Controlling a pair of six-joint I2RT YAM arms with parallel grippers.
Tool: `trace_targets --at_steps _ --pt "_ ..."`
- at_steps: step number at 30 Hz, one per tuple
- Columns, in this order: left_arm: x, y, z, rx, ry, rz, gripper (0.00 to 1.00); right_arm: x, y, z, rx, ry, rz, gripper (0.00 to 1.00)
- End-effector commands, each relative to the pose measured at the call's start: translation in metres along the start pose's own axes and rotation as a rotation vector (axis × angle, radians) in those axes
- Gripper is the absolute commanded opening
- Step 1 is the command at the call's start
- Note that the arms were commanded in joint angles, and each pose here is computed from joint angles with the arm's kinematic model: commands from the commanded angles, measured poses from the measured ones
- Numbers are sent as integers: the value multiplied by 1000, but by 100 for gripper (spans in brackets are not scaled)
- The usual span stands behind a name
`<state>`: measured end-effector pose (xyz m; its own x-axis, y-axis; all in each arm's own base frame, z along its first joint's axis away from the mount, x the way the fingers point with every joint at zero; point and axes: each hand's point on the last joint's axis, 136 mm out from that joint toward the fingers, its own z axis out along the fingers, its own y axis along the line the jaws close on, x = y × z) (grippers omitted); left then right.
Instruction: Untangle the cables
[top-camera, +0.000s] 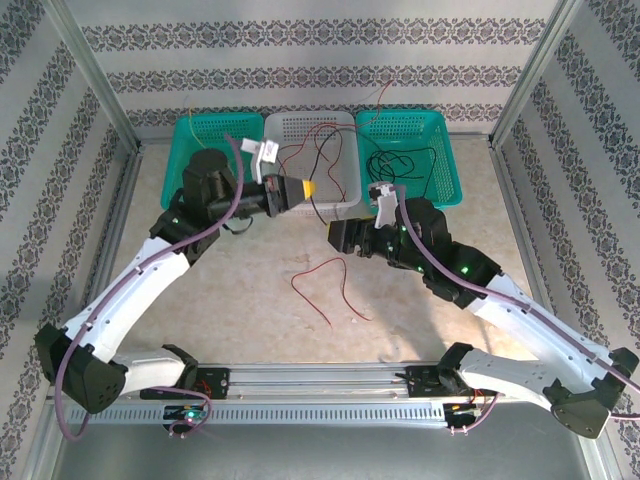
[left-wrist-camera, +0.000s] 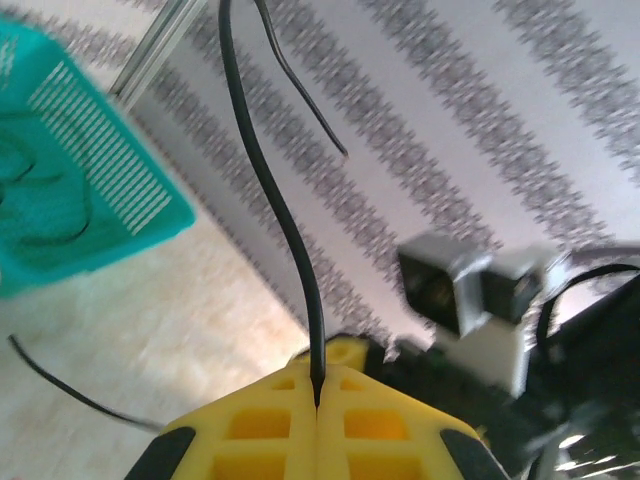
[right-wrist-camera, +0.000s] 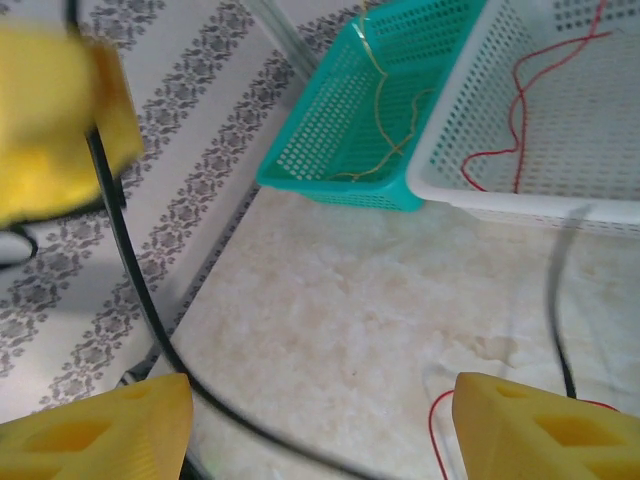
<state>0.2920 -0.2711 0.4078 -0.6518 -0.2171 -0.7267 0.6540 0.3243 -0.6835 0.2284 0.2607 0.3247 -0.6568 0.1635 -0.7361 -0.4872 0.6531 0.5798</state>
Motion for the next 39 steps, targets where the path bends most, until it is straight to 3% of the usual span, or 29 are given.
trace_targets --at_steps 1,8,14,21,30,35,39 --pt "-36 -44 -11 132 -67 78 0 -15 21 -14 -42 -58 -58 70" --pt "-63 -38 -15 119 -120 41 0 -33 46 -28 -128 -135 -71 71" --pt "-70 -43 -15 164 -135 16 0 -35 56 -18 -143 -106 -94 72" --pt "-72 -35 -17 167 -158 -20 0 -39 61 -15 -129 -101 -119 60" --pt "-65 -20 -20 146 -161 -48 0 -38 60 -4 -117 -76 -118 14" --pt "-53 12 -24 23 -166 -59 1 -42 56 -9 -89 -97 -131 1" --pt "-34 45 -27 -117 -152 -59 48 -54 36 -16 26 -122 -151 0"
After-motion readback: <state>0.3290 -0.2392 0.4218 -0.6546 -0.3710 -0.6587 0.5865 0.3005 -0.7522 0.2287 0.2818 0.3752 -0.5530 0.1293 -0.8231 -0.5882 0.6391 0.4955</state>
